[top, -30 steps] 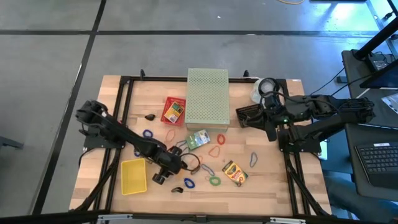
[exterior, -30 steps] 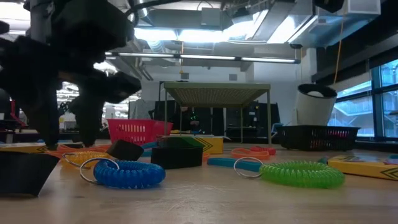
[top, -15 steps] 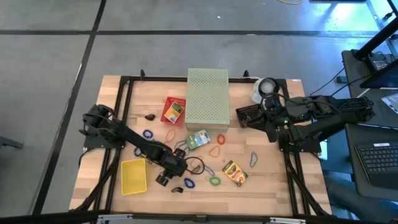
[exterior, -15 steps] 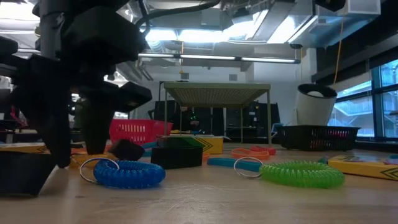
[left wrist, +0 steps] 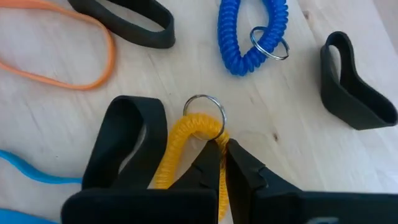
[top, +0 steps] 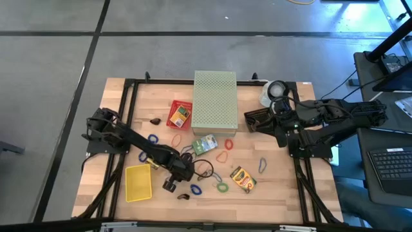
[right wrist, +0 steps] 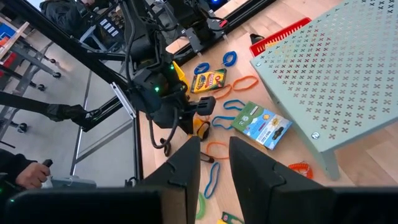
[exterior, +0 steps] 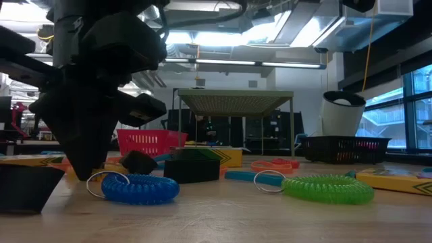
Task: Pick & Place Office Desk Supplies
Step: Put the yellow spring rubber band into the yellow bin
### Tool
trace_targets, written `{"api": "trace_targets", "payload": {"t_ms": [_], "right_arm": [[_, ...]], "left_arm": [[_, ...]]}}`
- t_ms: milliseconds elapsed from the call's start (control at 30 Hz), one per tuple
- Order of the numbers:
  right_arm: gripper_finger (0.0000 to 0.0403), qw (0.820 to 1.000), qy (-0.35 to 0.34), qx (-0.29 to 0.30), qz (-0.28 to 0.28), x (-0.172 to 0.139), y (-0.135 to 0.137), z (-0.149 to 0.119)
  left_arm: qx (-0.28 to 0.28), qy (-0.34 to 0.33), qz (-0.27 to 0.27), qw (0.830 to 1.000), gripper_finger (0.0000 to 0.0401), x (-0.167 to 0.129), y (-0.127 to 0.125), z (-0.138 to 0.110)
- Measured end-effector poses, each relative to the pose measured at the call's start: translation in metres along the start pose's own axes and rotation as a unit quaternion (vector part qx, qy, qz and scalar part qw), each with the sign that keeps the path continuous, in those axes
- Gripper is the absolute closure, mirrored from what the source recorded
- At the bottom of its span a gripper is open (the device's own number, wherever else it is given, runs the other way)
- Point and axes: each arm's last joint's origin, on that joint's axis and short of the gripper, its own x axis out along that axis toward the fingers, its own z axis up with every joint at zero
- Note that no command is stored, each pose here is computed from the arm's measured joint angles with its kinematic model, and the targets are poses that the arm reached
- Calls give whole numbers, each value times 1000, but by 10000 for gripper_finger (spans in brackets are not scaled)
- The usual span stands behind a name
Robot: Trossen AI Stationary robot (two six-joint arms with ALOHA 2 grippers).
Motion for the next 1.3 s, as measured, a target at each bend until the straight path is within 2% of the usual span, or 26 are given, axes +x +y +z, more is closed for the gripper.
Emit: {"api": "trace_targets", "payload": {"t_ms": [167, 400, 700, 900, 1000, 1100, 1200, 1300], "right_arm": [[317, 1000, 1, 0, -1, 0, 0, 0], [317, 1000, 1, -1, -1, 0, 0, 0], [317, 1000, 3, -7, 0, 0, 0, 0], [317, 1000, 8, -20, 8, 0, 1, -1], [317, 999, 12, -33, 13, 0, 2, -2], [317, 999, 14, -43, 16, -1, 3, -3], [317, 999, 15, -44, 19, -1, 4, -4], [317, 999, 16, -39, 19, -1, 4, -4]], "left_arm": [[5, 15, -23, 1000, 398, -9, -5, 11], [2, 40, -25, 999, 398, -23, -7, 23], [-15, -10, -9, 1000, 399, -44, -9, 46], [-92, -76, 37, 992, 399, -83, -8, 50], [-137, -135, 78, 978, 399, -112, -9, 47], [-191, -187, 118, 956, 399, -138, -12, 35], [-277, -223, 136, 924, 399, -159, -17, 15], [-355, -249, 131, 891, 399, -171, -27, -5]]}}
